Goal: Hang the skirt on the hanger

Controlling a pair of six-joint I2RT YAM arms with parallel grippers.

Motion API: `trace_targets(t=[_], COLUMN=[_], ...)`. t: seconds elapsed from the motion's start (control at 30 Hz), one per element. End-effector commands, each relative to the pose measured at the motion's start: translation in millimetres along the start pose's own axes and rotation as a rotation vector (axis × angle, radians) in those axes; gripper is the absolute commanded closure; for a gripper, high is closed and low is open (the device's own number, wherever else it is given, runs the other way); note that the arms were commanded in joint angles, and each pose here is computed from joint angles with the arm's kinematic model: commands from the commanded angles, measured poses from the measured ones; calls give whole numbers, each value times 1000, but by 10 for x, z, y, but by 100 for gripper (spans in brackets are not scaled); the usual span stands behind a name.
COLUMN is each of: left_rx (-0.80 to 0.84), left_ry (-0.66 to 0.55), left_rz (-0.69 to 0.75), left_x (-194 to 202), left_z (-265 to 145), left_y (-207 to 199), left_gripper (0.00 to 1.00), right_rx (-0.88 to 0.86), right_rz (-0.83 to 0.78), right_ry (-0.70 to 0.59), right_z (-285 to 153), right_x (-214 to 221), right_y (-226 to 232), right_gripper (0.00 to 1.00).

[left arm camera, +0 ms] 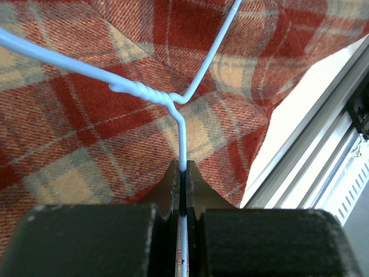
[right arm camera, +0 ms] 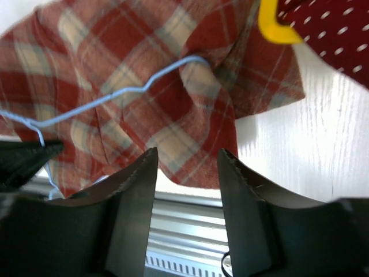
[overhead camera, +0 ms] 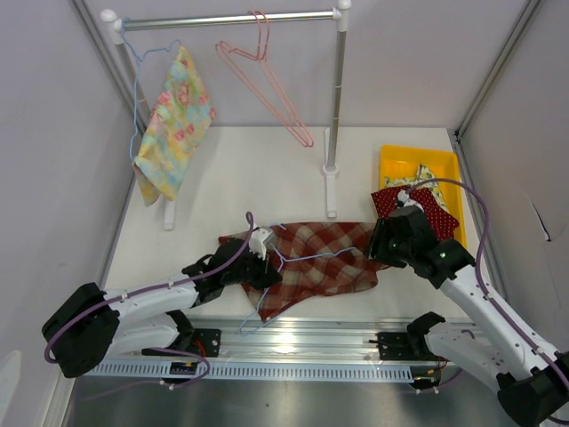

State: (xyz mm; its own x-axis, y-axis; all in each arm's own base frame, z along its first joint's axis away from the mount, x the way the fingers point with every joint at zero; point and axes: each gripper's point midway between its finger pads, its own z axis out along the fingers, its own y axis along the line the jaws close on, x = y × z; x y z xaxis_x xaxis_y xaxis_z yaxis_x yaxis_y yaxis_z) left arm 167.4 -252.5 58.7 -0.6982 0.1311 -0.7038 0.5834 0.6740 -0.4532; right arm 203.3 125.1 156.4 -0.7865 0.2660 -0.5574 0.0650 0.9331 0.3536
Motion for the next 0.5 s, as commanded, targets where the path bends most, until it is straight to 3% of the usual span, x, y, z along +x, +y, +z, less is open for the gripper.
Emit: trace_targets(t=[0.0, 0.3, 0.47], left_rx=[-19, -24, -22], left_ry=[-39, -31, -29], left_rz=[41, 36, 31], left_x=[-155, -134, -122], left_z=[22, 31, 29], left_y=[21, 34, 32], left_gripper=[100, 100, 100], right_rx=[-89, -282, -288], right_rz=[-15, -234, -363], right_ry=[-18, -13, 32], right_z=[-47, 26, 292], right_x=[105, 742, 1110], right_y=[221, 1062, 1353], right_gripper=[46, 41, 40])
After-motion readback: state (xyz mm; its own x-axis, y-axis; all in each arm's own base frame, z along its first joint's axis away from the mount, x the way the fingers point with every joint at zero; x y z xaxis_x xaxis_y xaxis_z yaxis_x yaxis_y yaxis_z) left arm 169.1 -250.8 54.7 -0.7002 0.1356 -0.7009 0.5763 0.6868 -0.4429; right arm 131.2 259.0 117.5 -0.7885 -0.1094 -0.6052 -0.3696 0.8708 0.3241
